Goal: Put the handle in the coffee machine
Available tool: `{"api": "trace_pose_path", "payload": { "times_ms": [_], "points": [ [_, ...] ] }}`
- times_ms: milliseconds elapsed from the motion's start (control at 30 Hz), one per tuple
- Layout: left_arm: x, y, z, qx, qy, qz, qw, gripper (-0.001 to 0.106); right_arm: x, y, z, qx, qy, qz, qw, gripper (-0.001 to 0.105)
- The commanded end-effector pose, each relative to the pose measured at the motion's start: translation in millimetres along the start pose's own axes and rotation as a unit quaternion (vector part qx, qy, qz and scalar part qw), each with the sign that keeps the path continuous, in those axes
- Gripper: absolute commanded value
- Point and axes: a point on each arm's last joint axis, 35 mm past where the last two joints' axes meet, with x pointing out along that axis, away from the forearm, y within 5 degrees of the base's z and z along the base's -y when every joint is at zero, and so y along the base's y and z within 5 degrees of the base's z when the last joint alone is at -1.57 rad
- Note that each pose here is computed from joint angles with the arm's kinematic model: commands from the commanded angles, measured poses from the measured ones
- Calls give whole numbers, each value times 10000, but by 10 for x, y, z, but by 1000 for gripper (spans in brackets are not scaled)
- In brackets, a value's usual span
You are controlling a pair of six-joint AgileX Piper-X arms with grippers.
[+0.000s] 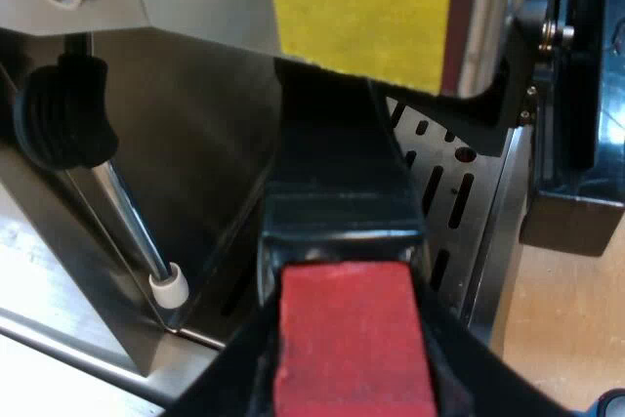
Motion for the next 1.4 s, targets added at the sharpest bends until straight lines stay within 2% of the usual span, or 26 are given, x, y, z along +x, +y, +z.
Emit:
{"api": "trace_pose_path", "payload": {
  "times_ms": [33, 367, 533, 733, 1100, 1233, 1400],
  "points": [
    [-87, -103, 293, 524, -1515, -1167, 9802, 0, 31, -66, 163, 286, -278, -118, 9991, 27],
    [-87, -103, 293, 524, -1515, -1167, 9802, 0, 30, -69, 189, 377, -394, -46, 9985, 27],
    [-87, -103, 293, 524, -1515, -1167, 9802, 0, 29, -73, 198, 415, -425, -57, 9982, 44],
    [-87, -103, 293, 524, -1515, -1167, 9802, 0, 29, -73, 197, 414, -424, -57, 9982, 40],
    [-87, -102, 292, 524, -1508, -1159, 9804, 0, 44, -91, 200, 446, -446, -91, 9980, 40],
    [-79, -86, 278, 519, -1279, -932, 9860, 0, 47, -92, 215, 477, -471, -100, 9977, 40],
    [-77, -81, 274, 517, -1213, -867, 9875, 0, 46, -95, 222, 510, -498, -110, 9974, 40]
  ]
}}
